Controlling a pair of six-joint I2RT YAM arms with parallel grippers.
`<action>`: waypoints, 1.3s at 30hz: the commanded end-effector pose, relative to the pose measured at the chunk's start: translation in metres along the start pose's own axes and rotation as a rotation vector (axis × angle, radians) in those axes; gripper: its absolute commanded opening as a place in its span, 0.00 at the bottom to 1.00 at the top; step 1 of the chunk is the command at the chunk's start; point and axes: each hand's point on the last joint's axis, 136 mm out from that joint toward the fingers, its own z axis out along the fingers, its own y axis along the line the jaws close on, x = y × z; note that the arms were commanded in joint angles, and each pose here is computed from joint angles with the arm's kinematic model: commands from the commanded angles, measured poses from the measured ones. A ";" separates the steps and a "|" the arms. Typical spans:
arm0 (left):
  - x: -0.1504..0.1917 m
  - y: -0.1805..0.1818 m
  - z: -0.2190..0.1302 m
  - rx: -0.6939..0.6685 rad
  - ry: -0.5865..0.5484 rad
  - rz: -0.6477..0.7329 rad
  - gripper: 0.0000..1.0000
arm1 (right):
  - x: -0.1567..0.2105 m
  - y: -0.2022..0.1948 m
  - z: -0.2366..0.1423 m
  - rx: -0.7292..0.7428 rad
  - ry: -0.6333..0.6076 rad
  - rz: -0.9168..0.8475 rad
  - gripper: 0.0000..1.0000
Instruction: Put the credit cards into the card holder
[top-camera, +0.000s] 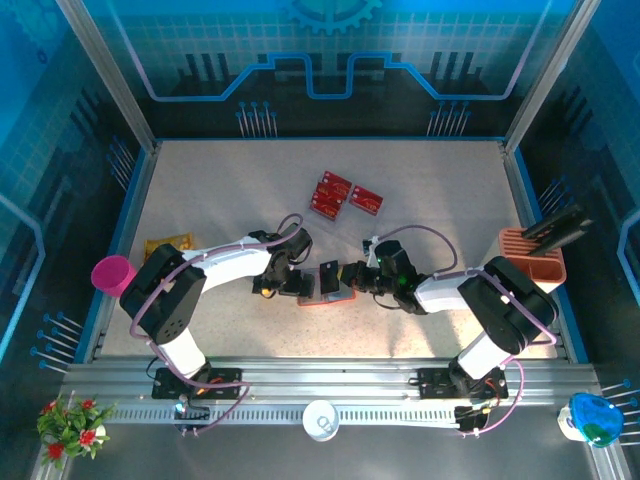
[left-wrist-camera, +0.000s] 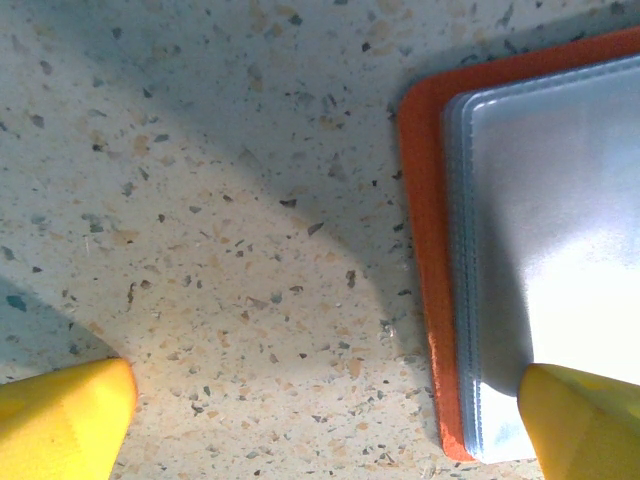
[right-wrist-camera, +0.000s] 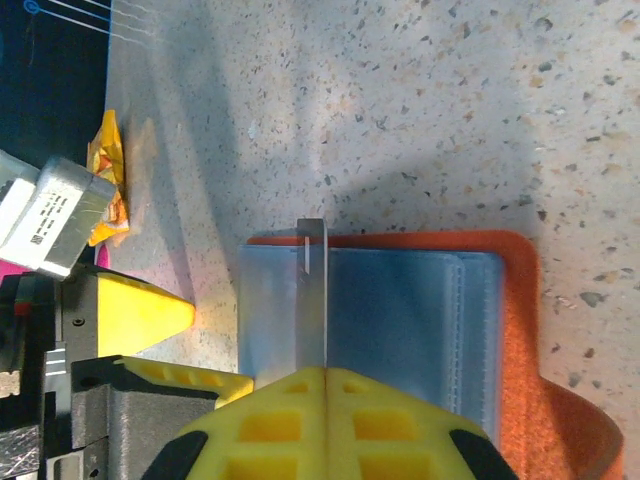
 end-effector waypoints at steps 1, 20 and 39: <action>0.014 0.009 0.013 -0.034 0.048 0.012 0.99 | -0.001 -0.006 -0.001 0.020 -0.004 -0.018 0.00; 0.013 0.007 0.014 -0.032 0.050 0.012 0.99 | 0.009 0.000 0.007 0.018 0.032 -0.045 0.00; 0.005 0.008 0.007 -0.041 0.028 0.020 0.99 | 0.014 0.000 -0.003 0.013 0.022 -0.036 0.00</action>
